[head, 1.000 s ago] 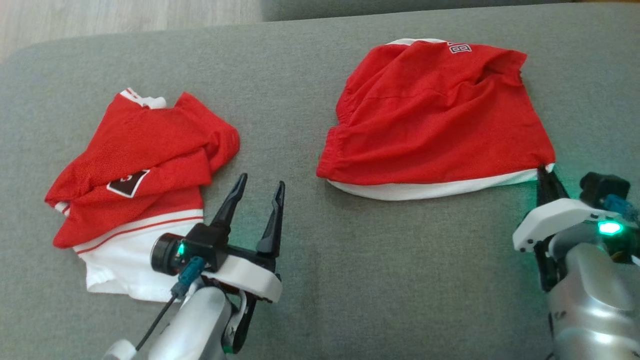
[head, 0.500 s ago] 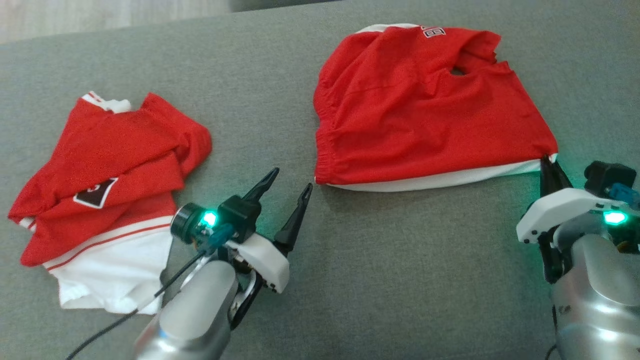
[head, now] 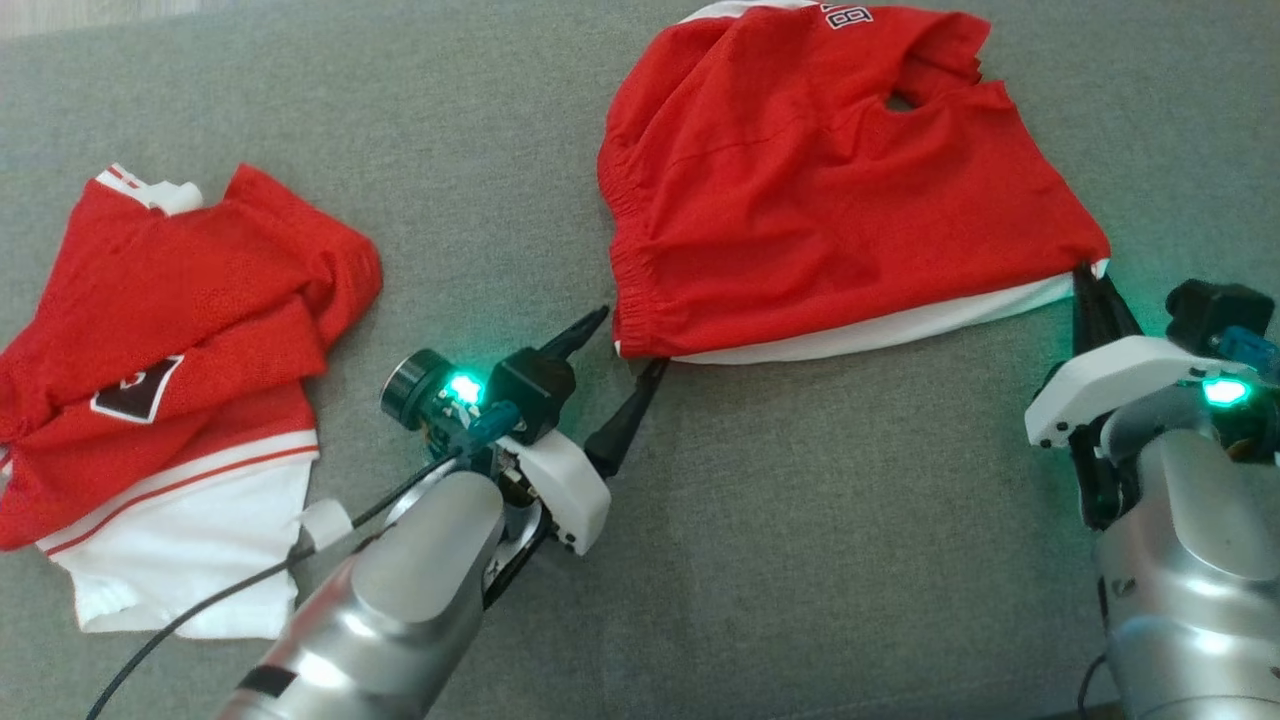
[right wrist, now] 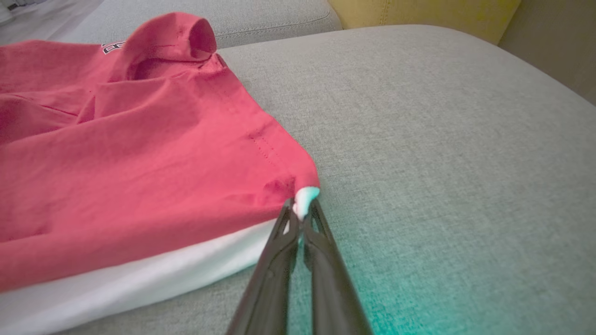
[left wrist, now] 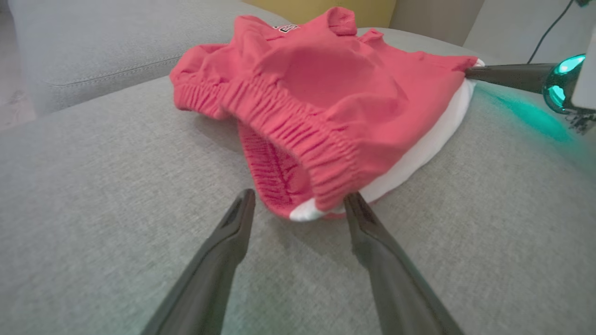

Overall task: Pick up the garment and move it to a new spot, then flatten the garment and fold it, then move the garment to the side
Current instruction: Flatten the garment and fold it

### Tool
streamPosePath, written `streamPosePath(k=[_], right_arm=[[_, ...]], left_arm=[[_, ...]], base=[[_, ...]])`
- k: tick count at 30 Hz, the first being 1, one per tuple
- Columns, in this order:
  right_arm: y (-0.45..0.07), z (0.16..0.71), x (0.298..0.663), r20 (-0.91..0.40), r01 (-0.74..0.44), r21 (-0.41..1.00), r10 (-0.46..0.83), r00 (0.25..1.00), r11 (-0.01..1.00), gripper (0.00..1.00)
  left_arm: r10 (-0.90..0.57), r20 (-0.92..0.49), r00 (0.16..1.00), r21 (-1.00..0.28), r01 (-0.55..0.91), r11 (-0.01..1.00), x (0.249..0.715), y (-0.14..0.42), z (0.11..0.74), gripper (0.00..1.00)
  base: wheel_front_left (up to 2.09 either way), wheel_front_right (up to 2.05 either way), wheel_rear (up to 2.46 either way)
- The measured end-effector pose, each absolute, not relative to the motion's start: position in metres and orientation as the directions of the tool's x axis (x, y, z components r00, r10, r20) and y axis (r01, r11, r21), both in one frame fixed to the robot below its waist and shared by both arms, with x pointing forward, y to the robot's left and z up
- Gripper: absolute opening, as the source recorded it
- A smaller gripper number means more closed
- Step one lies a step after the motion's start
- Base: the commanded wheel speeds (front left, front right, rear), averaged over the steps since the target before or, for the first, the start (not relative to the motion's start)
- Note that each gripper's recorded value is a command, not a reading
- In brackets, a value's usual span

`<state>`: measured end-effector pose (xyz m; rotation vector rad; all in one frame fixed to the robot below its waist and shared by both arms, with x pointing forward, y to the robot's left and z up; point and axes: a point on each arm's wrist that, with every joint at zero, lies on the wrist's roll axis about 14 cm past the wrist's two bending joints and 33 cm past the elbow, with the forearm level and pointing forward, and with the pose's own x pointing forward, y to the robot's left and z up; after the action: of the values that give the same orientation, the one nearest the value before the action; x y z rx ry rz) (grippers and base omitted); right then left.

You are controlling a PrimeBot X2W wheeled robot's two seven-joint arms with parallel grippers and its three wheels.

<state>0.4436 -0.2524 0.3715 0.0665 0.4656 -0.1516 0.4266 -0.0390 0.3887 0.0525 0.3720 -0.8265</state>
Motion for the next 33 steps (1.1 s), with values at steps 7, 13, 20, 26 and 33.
streamPosePath(k=[7, 13, 20, 26, 33], right_arm=[[-0.25, 0.37, 0.447, -0.452, 0.152, 0.027, -0.124, 0.883, 0.988, 0.0], [-0.249, 0.379, 0.452, -0.433, 0.147, 0.03, -0.12, 0.894, 0.989, 0.0], [-0.252, 0.4, 0.452, -0.389, 0.136, 0.02, -0.117, 0.914, 0.991, 0.0], [-0.253, 0.446, 0.458, -0.287, 0.094, 0.001, -0.089, 0.954, 0.996, 0.0], [-0.253, 0.572, 0.469, 0.025, 0.029, -0.072, -0.027, 0.999, 0.997, 0.0]], left_arm=[[-0.739, -0.354, 0.573, -0.121, 0.756, 0.643, 0.418, -0.052, 0.384, 0.0], [-0.752, -0.319, 0.577, -0.123, 0.761, 0.636, 0.417, -0.051, 0.393, 0.0], [-0.744, -0.278, 0.607, -0.066, 0.761, 0.645, 0.423, -0.039, 0.414, 0.0], [-0.726, -0.216, 0.653, 0.036, 0.749, 0.662, 0.44, -0.024, 0.456, 0.0], [-0.699, -0.004, 0.715, 0.194, 0.687, 0.701, 0.472, -0.012, 0.577, 0.0]], base=[[0.0, 0.0, 0.0], [0.0, 0.0, 0.0], [0.0, 0.0, 0.0], [0.0, 0.0, 0.0], [0.0, 0.0, 0.0]])
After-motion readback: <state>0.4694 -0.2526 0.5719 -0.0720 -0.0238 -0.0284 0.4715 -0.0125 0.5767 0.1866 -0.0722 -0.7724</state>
